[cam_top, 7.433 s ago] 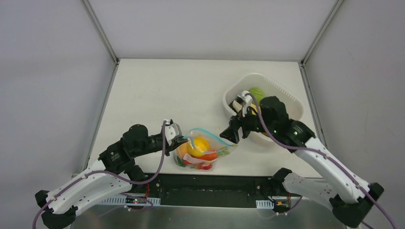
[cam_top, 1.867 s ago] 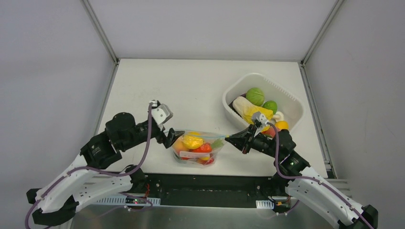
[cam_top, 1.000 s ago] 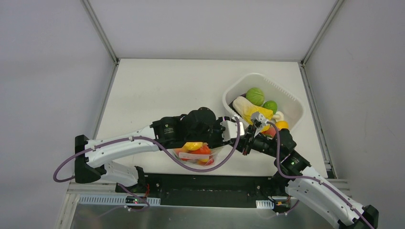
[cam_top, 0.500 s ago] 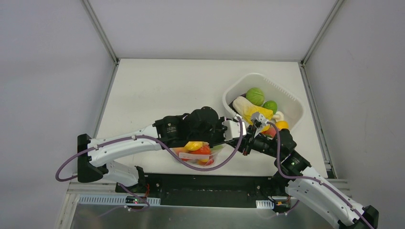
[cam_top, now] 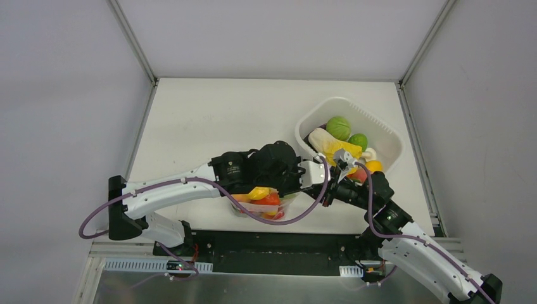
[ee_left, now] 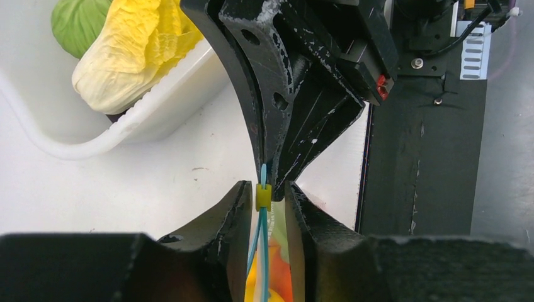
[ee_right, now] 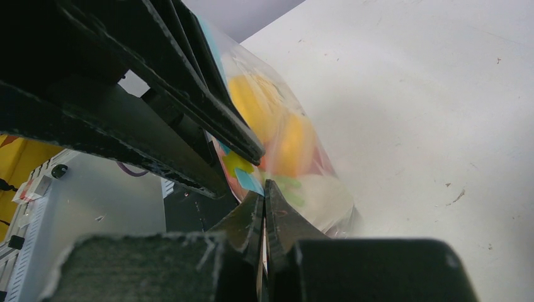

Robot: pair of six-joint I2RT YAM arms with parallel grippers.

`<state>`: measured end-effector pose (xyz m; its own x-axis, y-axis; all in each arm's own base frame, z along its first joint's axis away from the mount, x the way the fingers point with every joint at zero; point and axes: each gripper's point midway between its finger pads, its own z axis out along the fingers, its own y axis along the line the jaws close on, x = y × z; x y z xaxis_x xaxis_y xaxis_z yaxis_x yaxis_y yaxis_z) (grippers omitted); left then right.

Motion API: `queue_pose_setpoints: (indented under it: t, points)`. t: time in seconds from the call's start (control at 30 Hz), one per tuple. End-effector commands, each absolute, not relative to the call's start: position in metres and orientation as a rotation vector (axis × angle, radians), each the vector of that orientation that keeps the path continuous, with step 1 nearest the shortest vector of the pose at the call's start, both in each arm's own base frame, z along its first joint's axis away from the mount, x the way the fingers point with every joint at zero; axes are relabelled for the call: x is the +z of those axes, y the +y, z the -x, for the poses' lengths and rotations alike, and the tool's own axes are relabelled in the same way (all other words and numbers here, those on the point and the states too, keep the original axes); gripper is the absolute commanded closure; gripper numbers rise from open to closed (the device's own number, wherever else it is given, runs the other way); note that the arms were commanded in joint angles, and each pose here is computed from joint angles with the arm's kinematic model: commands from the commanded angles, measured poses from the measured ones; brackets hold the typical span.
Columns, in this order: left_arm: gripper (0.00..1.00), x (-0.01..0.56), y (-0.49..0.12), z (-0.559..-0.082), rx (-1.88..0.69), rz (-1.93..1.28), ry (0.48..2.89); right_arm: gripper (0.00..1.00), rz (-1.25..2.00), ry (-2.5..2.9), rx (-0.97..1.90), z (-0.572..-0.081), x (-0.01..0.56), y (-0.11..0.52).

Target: Place the food in the zip-top bag and seal the zipper

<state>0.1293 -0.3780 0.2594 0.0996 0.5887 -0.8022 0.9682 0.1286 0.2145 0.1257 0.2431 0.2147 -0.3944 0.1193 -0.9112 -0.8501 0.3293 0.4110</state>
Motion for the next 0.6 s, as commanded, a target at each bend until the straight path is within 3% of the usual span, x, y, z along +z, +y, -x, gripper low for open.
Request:
queue_pose_setpoints:
  t: [0.0, 0.3, 0.57]
  points:
    - [0.75, 0.271, -0.383, -0.125, -0.603, -1.555, 1.565, 1.00, 0.665, 1.522, 1.247, -0.127, 0.244, 0.243]
    - [0.99, 0.273, -0.379, -0.127, -0.583, -1.546, 1.559, 1.00, 0.659, 1.523, 1.237, -0.128, 0.244, 0.241]
    - [1.00, 0.272, -0.368, -0.130, -0.539, -1.543, 1.578, 1.00, 0.646, 1.520, 1.223, -0.130, 0.244, 0.239]
